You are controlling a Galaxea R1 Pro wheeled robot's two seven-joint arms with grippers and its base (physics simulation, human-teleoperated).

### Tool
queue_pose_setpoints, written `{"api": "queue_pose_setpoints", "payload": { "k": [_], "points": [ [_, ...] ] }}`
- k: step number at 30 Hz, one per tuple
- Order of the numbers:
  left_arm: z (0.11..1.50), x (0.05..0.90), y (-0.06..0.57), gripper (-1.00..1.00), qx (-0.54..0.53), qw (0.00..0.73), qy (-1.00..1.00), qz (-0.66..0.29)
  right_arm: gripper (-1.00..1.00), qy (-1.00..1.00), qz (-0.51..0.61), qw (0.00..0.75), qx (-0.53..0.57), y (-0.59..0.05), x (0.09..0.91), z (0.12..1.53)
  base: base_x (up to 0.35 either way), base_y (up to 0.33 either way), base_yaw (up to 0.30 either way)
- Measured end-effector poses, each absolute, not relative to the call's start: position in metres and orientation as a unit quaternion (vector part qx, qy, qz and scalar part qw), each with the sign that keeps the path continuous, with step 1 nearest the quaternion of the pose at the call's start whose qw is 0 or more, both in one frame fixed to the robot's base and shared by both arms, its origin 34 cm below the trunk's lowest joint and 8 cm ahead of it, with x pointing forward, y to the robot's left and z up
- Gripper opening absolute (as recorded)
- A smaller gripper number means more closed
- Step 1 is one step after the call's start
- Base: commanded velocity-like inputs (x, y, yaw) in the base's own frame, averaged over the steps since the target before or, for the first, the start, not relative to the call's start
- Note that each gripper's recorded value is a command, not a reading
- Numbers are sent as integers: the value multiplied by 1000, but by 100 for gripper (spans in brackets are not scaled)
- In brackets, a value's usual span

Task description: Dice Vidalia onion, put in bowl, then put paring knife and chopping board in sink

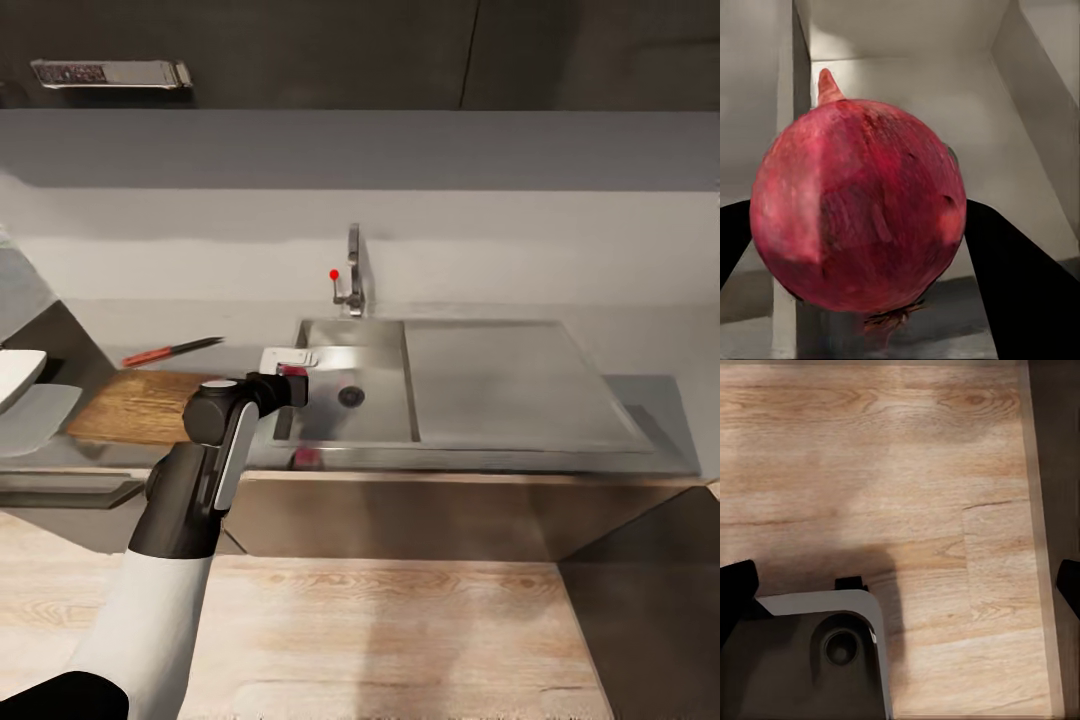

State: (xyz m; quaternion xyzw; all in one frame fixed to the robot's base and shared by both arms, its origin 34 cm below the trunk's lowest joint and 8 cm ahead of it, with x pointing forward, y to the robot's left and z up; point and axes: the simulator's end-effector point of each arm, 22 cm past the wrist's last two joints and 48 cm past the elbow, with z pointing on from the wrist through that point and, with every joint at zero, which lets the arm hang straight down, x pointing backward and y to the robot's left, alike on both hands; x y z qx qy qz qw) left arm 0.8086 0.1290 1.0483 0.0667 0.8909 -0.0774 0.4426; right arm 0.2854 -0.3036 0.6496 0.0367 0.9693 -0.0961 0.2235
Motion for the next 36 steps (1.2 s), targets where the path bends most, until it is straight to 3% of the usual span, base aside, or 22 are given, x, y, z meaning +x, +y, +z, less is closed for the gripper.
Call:
{"api": "queue_pose_setpoints", "payload": {
  "k": [9,36],
  "points": [
    [1059,808,128,-100,67,449,888,-78,100,968,-96,231,37,-303,290,652,-197,234,0],
    [1082,805,130,-100,68,462,881,-75,100,964,-95,248,38,-303,302,659,-5,306,0]
  ]
}}
